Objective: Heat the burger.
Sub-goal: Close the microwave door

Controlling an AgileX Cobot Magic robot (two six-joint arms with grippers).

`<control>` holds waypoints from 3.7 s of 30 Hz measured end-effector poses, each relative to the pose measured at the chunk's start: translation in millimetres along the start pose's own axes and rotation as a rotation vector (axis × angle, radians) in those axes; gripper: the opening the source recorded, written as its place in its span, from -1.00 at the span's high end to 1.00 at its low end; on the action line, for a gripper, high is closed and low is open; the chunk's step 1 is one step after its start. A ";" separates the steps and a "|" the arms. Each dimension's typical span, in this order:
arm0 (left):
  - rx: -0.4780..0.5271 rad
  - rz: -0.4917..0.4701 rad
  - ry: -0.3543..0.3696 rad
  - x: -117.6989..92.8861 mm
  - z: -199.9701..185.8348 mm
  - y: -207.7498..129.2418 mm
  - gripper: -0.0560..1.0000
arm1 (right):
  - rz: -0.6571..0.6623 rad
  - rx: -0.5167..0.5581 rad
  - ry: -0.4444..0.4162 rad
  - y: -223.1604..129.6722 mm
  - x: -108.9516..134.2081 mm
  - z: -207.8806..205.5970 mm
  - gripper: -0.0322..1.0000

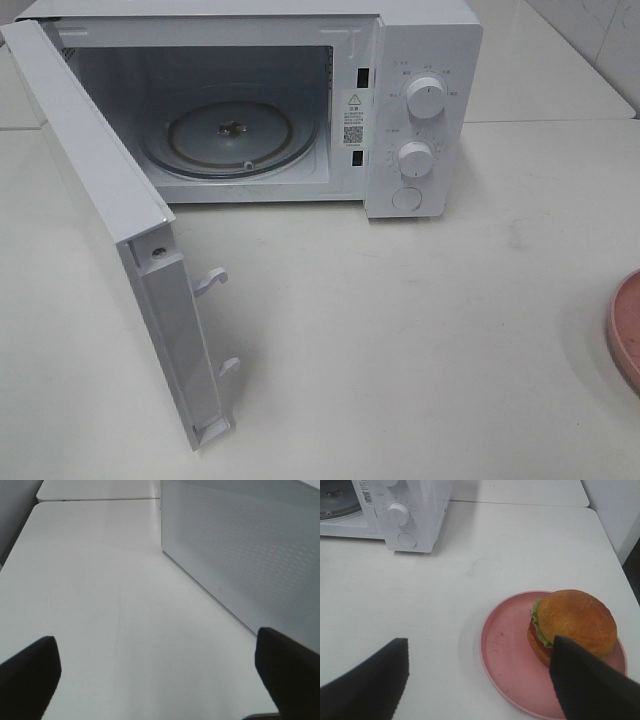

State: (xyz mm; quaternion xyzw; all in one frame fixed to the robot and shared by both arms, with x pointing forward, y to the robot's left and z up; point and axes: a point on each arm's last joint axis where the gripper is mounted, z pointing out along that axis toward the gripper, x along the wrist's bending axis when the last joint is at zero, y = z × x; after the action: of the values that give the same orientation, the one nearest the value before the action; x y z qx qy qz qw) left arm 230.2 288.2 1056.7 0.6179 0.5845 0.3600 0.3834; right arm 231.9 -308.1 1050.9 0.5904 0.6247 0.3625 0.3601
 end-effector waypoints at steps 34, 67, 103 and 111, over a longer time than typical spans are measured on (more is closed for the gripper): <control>-0.042 -0.015 -0.005 1.0 5.0 15.6 -0.86 | 0.000 0.000 0.000 0.0 0.0 0.0 -0.53; -0.243 -0.116 0.204 41.6 151.1 33.5 0.89 | 0.000 0.000 0.000 0.0 0.0 0.0 -0.52; -0.245 0.077 -0.282 -110.6 262.8 -4.5 0.89 | 0.003 0.000 0.000 0.0 0.0 0.0 -0.52; -0.282 0.040 -0.251 -153.4 277.6 13.8 0.89 | 0.003 0.000 0.000 0.0 0.0 0.0 -0.52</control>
State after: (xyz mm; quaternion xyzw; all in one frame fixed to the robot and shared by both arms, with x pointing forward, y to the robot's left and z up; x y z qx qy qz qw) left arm 475.4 120.1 945.4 0.6096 0.4631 0.3660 0.5291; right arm 231.9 -308.1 1050.9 0.5914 0.6238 0.3631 0.3596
